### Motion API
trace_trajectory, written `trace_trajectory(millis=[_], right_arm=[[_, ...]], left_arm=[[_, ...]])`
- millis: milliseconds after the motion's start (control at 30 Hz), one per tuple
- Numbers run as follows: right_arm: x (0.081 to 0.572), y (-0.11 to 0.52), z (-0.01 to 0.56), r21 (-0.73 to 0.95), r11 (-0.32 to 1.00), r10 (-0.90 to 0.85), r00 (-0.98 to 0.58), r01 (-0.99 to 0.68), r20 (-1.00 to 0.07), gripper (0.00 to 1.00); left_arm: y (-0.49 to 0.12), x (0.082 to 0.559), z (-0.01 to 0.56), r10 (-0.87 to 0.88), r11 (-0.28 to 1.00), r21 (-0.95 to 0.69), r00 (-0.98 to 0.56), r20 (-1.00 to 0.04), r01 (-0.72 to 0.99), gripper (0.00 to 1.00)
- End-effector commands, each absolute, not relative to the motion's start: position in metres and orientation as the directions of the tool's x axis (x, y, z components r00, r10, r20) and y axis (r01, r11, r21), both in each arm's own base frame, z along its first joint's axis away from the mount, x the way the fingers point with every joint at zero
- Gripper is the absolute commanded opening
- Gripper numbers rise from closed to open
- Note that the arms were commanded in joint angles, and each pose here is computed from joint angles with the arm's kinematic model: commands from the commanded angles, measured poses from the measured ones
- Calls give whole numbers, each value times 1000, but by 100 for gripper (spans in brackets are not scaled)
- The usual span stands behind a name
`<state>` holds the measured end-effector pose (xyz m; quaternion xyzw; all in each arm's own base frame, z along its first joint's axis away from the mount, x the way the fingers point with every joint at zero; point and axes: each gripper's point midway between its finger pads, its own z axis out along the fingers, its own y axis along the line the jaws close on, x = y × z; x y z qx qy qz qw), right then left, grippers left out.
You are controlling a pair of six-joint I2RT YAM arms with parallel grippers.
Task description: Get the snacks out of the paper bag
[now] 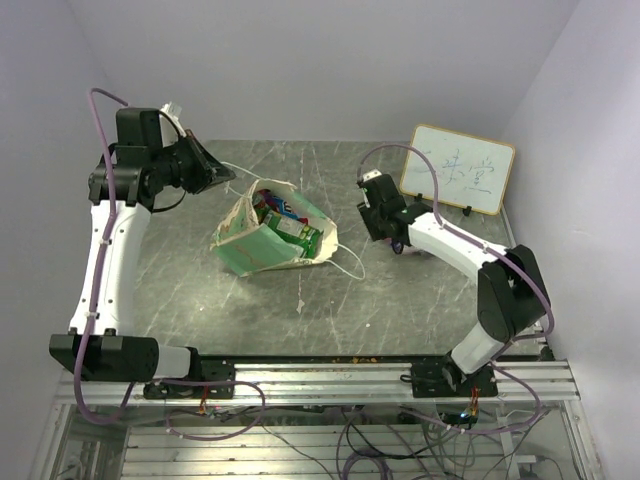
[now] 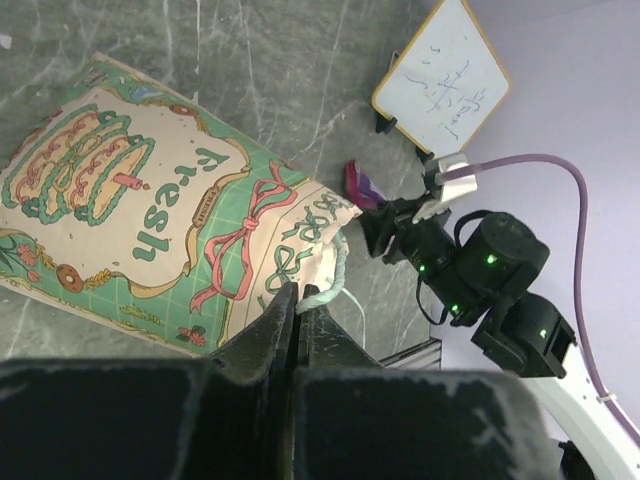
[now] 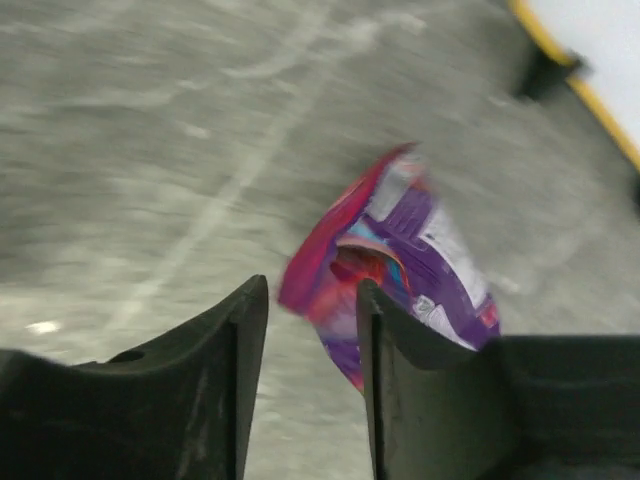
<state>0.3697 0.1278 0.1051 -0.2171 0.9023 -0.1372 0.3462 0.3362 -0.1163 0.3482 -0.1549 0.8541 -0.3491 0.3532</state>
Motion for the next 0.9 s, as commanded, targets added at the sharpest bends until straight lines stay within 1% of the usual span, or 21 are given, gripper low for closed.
trace_trajectory(millis=[0,67,100,167,300,433,533,633,700,767,867], right_arm=[[353,225,121,141,904,-210,-706,-405,-677,49],[347,234,131,229,889,-145,-717,-397,-682,58],[343,236,135,253,882,-130,-721,-398,-681,60],[335,235,141,266,870,-138,-724,-415,-676,62],[319,234,148,267,840,-193,-720,-472,-667,63],[305,237,169,269,777,-230,-654,-569,-720,64],[291,245,183,272,694,-260,-585,-666,-768,63],[275,255,186,296,626,-272,-558,-721,-784,63],[265,265,184,314,591,-274,-551,-743,-788,62],[249,273,171,336,566,-297,-567,-753,-769,61],[243,283,169,346,594,-279,-589,-727,-758,59]], left_arm=[[-121,323,354,-515,674,-739,-705,-488,19,7],[-124,320,353,-508,666,-746,-711,-486,34,7],[-124,318,352,-499,667,-744,-717,-487,40,7],[-124,314,350,-478,680,-731,-727,-493,49,7],[-128,307,349,-456,670,-735,-728,-513,98,7],[-148,297,341,-420,628,-761,-753,-506,162,7],[-170,287,329,-364,644,-741,-777,-513,187,7],[-187,277,321,-327,654,-732,-801,-502,191,7],[-196,272,322,-320,648,-733,-800,-507,206,7],[-202,266,323,-318,648,-733,-802,-506,206,7],[-198,256,322,-309,680,-707,-799,-517,194,7]])
